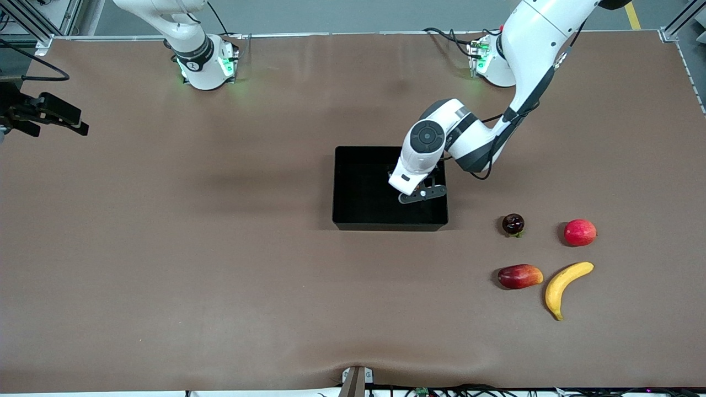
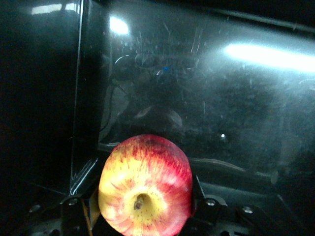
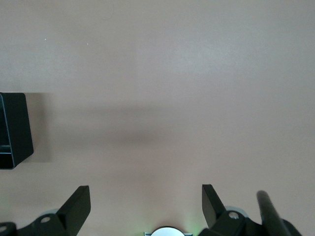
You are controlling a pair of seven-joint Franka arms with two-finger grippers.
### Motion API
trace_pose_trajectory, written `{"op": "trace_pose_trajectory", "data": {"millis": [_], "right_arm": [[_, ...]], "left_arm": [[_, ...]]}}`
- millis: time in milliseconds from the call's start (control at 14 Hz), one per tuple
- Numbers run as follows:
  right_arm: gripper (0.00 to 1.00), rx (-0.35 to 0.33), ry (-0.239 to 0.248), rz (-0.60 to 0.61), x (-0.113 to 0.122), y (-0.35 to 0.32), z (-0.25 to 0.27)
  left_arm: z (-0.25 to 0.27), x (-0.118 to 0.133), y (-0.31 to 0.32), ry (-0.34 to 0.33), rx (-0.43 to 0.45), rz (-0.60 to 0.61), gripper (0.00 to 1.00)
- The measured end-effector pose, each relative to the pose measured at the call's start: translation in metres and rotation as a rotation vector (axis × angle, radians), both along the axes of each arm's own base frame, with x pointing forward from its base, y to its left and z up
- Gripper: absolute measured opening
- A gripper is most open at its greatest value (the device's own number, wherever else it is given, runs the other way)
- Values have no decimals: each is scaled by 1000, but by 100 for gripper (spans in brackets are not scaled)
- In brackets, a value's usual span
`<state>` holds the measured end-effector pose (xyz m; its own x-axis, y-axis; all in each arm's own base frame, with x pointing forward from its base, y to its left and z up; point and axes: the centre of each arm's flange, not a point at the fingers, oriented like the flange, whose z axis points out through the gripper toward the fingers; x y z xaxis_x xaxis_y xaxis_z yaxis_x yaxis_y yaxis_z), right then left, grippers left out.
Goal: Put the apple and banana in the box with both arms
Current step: 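Lower the apple into the black box and open the left gripper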
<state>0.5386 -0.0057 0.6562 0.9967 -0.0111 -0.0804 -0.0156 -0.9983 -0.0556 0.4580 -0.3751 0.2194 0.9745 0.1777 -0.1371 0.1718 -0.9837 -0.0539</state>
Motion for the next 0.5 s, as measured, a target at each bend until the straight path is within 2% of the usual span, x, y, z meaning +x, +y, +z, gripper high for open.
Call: {"op": "trace_pose_trajectory", "data": {"millis": [286, 500], "right_arm": [[100, 0, 0, -5, 0, -2, 0], [100, -18, -2, 6, 0, -8, 0]], "left_arm": [[-14, -23, -6, 29, 21, -36, 71], [-15, -27, -8, 30, 23, -43, 71]]}}
